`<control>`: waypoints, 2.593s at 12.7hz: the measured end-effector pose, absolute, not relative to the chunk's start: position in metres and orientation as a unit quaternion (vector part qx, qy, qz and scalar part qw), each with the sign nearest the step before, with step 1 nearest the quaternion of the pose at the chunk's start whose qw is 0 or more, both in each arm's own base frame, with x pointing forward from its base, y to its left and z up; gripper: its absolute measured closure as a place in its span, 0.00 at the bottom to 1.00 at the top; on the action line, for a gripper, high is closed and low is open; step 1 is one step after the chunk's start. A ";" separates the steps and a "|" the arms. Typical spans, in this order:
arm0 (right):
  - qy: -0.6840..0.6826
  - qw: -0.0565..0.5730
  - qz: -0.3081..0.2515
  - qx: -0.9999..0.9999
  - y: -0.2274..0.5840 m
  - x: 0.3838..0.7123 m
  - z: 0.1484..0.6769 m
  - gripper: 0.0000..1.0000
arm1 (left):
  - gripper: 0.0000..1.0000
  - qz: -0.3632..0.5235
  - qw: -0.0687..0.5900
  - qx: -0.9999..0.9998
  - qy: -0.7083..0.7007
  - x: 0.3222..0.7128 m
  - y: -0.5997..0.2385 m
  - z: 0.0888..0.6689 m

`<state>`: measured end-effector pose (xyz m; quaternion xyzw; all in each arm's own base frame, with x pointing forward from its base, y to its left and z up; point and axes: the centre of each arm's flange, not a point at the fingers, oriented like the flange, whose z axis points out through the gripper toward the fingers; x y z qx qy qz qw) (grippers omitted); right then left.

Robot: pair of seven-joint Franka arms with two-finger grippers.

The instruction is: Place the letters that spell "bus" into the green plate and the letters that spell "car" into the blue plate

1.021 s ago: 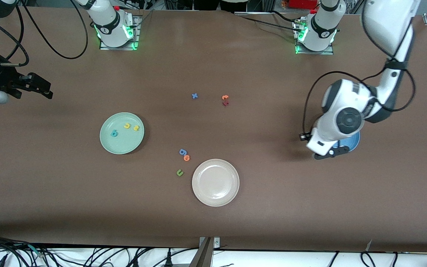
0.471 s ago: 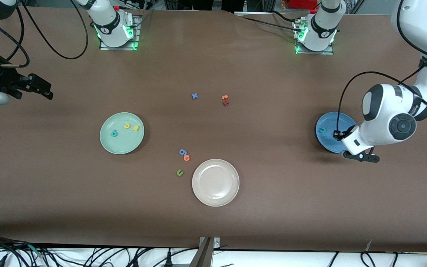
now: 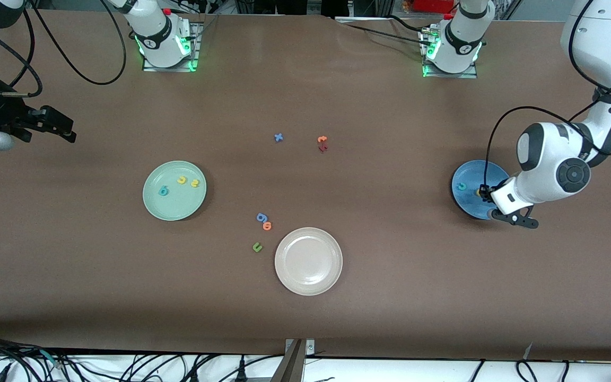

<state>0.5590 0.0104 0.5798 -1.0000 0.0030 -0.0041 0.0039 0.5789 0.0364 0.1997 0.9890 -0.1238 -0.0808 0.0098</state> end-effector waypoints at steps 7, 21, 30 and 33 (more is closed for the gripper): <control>0.003 0.004 -0.004 -1.000 0.010 0.559 0.580 0.00 | 0.34 -0.072 0.006 0.990 -0.124 0.588 0.037 0.218; 0.004 0.004 -0.004 -1.000 0.010 0.559 0.579 0.00 | 0.00 -0.011 -0.039 0.991 -0.125 0.615 0.011 0.592; 0.004 0.004 -0.004 -1.000 0.009 0.559 0.579 0.00 | 0.00 0.039 -0.030 0.992 -0.116 0.582 -0.011 0.665; 0.004 0.004 -0.003 -1.000 0.009 0.559 0.579 0.00 | 0.00 0.033 -0.033 0.993 -0.105 0.560 -0.032 0.670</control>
